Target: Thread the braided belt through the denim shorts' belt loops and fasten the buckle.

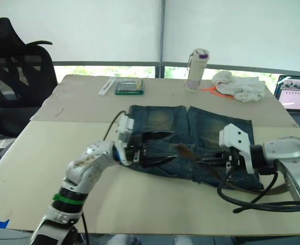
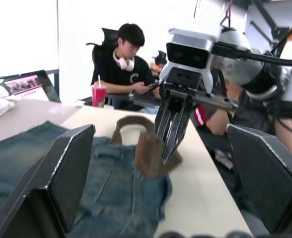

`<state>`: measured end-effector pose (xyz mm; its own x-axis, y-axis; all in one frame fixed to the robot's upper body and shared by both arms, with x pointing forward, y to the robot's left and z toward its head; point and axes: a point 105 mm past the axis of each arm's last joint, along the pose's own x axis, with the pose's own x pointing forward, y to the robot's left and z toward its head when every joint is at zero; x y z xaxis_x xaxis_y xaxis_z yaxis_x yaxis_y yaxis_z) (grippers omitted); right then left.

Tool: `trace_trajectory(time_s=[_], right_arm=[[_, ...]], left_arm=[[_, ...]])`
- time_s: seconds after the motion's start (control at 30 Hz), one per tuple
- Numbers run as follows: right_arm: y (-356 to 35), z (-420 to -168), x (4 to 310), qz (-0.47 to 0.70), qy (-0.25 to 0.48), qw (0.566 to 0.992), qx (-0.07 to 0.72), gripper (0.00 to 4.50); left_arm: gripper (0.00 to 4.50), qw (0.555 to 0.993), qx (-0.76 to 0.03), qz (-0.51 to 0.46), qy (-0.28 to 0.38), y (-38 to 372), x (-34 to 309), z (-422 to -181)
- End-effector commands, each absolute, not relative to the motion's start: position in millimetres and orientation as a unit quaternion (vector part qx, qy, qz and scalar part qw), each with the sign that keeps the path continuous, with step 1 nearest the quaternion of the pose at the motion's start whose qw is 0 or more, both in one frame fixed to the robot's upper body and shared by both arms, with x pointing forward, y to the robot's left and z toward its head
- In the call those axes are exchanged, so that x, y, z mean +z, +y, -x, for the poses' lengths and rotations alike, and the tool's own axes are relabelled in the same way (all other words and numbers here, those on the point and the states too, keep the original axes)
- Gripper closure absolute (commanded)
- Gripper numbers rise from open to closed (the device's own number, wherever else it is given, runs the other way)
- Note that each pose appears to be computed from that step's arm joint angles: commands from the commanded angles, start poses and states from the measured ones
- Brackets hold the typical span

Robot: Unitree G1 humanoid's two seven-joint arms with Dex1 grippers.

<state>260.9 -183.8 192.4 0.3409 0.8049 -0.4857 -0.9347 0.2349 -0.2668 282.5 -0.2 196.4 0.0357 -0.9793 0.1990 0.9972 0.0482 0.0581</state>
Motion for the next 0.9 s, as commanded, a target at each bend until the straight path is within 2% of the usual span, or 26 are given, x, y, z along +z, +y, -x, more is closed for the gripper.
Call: trace_trajectory(time_s=[0.03,0.07,0.17,0.53,0.67,0.83,0.9], right_arm=[[-179,-261,205,0.266,0.093,0.776,0.565,4.47],[-178,-262,206,0.265,0.091,0.775,0.566,4.47],[-178,-261,206,0.267,0.089,0.775,0.566,4.5],[-180,-259,203,0.271,0.084,0.777,0.561,4.5],[-183,-261,205,0.276,0.085,0.783,0.55,4.5],[-198,-267,220,0.183,0.096,0.843,0.497,2.67],[-198,-271,243,0.114,0.037,0.872,0.475,2.05]], left_arm=[[0.0,0.709,-0.694,0.05,-0.116,-8,205,-283],[0.0,0.708,-0.695,0.055,-0.116,-10,206,-284],[0.84,0.704,-0.7,0.056,-0.109,-15,201,-286],[4.49,0.686,-0.721,0.037,-0.087,-16,186,-289],[4.49,0.686,-0.721,0.047,-0.081,-21,184,-292],[4.5,0.703,-0.697,0.137,-0.038,-30,185,-302],[4.5,0.707,-0.679,0.195,-0.024,-32,191,-307]])
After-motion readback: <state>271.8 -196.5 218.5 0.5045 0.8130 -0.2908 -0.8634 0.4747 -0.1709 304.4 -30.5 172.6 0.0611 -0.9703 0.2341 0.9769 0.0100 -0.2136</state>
